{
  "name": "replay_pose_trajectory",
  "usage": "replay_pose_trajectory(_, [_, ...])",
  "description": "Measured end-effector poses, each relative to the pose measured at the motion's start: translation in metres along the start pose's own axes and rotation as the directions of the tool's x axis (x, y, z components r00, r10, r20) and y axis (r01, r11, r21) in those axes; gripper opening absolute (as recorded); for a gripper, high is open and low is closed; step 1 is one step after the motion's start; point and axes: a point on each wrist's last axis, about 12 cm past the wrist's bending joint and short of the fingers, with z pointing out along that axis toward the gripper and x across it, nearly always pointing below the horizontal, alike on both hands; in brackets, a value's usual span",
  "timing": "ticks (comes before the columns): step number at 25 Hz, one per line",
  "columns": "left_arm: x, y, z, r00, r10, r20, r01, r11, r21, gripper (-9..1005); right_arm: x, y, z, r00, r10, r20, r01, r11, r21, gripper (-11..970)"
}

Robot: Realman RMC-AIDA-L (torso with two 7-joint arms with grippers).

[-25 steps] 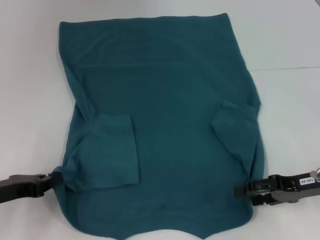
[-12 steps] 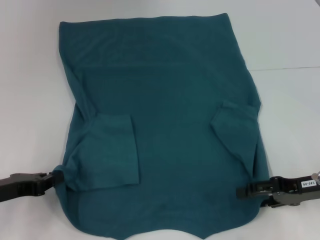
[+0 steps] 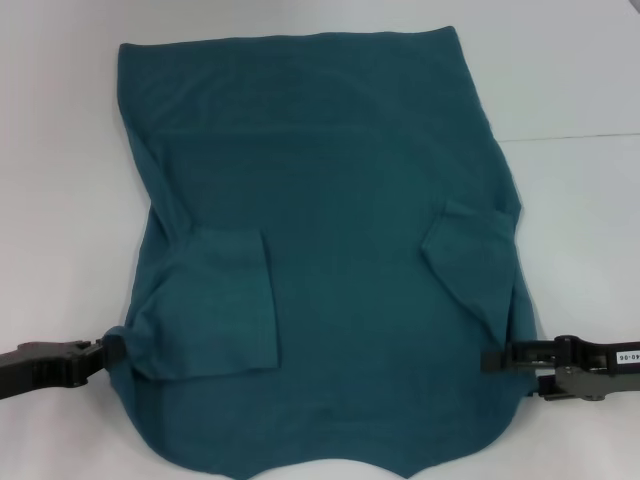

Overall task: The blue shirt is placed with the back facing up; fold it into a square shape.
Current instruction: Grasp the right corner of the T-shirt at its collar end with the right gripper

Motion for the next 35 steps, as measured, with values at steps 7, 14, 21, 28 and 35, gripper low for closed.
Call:
replay_pose_trajectory(7, [0.000, 0.000, 0.001, 1.000, -0.001, 0.001, 0.001, 1.000, -0.005, 13, 0.013, -0.004, -0.005, 0.997, 0.047, 0.055, -0.041, 0.994, -0.104, 921])
replay_pose_trajectory(14, [0.001, 0.000, 0.002, 1.000, -0.003, -0.001, 0.003, 1.000, -0.001, 14, 0.028, -0.014, -0.015, 0.987, 0.097, 0.125, -0.077, 0.985, -0.153, 921])
replay_pose_trajectory(21, [0.004, -0.001, 0.003, 1.000, -0.002, -0.004, 0.002, 1.000, 0.006, 14, 0.041, -0.027, -0.029, 0.971, 0.143, 0.192, -0.113, 0.981, -0.159, 921])
replay_pose_trajectory(28, [0.005, -0.001, 0.004, 1.000, 0.000, -0.007, 0.001, 1.000, 0.010, 12, 0.047, -0.029, -0.027, 0.969, 0.157, 0.191, -0.125, 0.978, -0.169, 920])
replay_pose_trajectory(35, [0.005, -0.001, 0.004, 1.000, 0.002, -0.005, -0.001, 1.000, 0.008, 13, 0.047, -0.027, -0.017, 0.973, 0.157, 0.172, -0.126, 0.976, -0.177, 920])
